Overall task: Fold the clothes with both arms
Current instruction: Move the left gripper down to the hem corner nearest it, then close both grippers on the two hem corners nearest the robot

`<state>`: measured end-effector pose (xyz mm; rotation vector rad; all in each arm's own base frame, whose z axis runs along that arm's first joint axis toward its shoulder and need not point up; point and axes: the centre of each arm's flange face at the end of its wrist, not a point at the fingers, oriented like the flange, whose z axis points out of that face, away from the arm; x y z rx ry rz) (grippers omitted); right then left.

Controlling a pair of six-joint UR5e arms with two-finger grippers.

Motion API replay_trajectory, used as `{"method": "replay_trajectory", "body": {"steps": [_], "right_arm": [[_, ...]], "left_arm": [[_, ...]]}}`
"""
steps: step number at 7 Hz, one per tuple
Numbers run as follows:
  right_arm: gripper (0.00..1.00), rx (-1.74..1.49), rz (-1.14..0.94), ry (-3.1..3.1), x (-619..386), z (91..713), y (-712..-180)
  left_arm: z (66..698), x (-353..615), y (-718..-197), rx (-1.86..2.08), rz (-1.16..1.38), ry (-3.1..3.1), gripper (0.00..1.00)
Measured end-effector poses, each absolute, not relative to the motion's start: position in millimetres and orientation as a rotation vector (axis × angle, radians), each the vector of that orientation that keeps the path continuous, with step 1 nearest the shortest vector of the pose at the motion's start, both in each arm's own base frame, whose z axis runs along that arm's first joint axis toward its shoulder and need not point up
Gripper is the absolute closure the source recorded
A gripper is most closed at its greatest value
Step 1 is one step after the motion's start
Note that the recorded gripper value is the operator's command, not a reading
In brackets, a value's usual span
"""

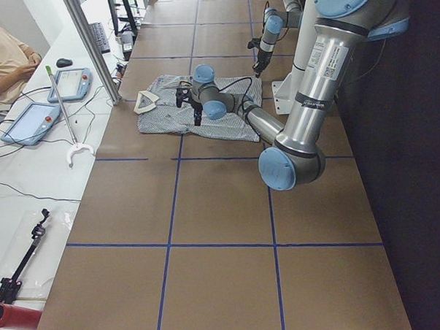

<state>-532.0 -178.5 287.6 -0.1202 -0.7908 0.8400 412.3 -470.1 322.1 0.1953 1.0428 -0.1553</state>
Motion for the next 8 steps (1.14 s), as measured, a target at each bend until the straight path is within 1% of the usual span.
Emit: {"method": "replay_trajectory", "body": {"steps": [2,3,4,5,6,8], "right_arm": [[1.00,-0.122,0.837,-0.796,-528.2,285.6,-179.2],[1.00,-0.122,0.836,-0.796,-527.8,285.8,-179.4],[1.00,-0.121,0.835,-0.795,-527.8,286.4,-179.4],[1.00,-0.120,0.835,-0.794,-528.0,286.9,-179.4],[1.00,-0.119,0.835,-0.793,-528.1,287.2,-179.4],[1.00,-0.119,0.834,-0.793,-528.5,287.4,-178.9]], "left_arm": [[333.2,420.4,-393.8,0.151,-0.180,1.042,0.06],[346.4,416.9,-351.6,0.107,-0.182,1.031,0.10],[357.2,423.4,-312.1,0.065,-0.193,1.013,0.11],[367.4,434.5,-281.9,0.040,-0.200,0.991,0.13],[377.9,440.3,-264.7,0.028,-0.199,0.968,0.14],[388.8,446.0,-252.0,0.016,-0.190,0.944,0.18]]}}
